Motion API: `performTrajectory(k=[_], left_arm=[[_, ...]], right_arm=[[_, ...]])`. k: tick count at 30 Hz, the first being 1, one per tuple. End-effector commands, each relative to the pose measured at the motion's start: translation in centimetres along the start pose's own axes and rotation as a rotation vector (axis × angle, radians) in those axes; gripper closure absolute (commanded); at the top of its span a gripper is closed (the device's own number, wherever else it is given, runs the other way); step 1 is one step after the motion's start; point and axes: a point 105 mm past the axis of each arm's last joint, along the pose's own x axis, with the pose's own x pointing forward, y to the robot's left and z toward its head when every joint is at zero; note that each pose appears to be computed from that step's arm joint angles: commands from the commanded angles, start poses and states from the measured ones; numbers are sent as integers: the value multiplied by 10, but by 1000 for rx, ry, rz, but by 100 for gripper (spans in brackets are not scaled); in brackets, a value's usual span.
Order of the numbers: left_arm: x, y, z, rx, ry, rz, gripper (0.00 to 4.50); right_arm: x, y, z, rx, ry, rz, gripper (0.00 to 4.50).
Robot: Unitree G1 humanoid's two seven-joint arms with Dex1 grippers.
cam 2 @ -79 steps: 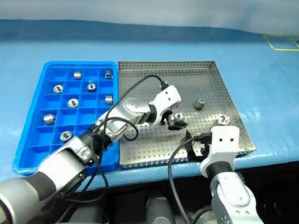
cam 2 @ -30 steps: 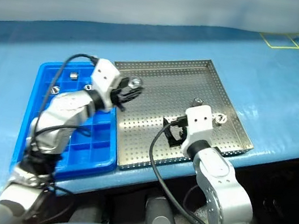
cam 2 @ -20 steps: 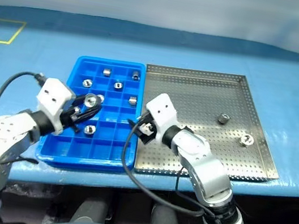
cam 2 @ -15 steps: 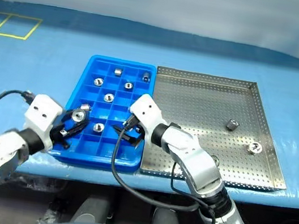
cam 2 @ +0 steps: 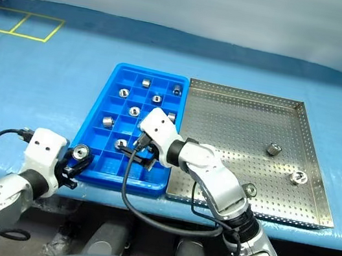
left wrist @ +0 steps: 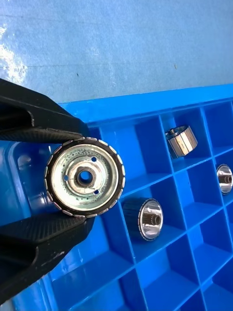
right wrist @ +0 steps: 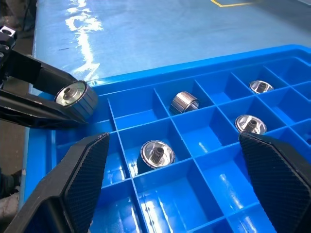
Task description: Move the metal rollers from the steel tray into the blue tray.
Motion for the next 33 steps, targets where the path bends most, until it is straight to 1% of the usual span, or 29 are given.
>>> performTrajectory(k=[1,4,7,8,10,11,13,14,15,17,19,20,22,24,29,33], left_arm=[[-1,0,9,4,-23,0,191],[2,-9,29,20,-111,-64,99],[5,-20,60,24,-258,-148,2],[7,-23,68,24,-293,-169,2],[9,-25,75,26,-321,-185,2],[14,-27,82,14,-356,-190,2],[30,-33,109,-31,-500,-165,2],[36,-40,117,-32,-537,-179,2],[40,-45,120,-28,-557,-190,2],[46,-69,118,-24,-559,-319,2],[49,-92,115,33,-559,-426,2],[49,-100,111,62,-556,-472,2],[48,-113,103,103,-540,-555,2],[45,-122,96,129,-524,-636,2],[38,-125,84,163,-506,-733,2],[35,-130,69,212,-457,-809,2]], right_arm=[[-14,-7,12,-13,-46,-66,0],[-24,-12,10,0,-45,-120,0],[-38,-22,9,10,-37,-209,0],[-44,-26,9,16,-37,-246,0],[-49,-29,9,24,-37,-283,0],[-56,-36,9,43,-38,-343,0],[-84,-60,0,133,-35,-555,0],[-97,-69,-6,174,-22,-647,0],[-104,-73,-10,200,-12,-698,0],[-124,-82,-23,249,38,-831,0],[-145,-88,-42,314,116,-972,0],[-154,-88,-49,344,146,-1014,0],[-164,-82,-60,412,180,-1041,0],[-169,-72,-67,437,231,-1033,0],[-172,-56,-76,477,303,-998,0],[-168,-45,-88,540,372,-946,0]])
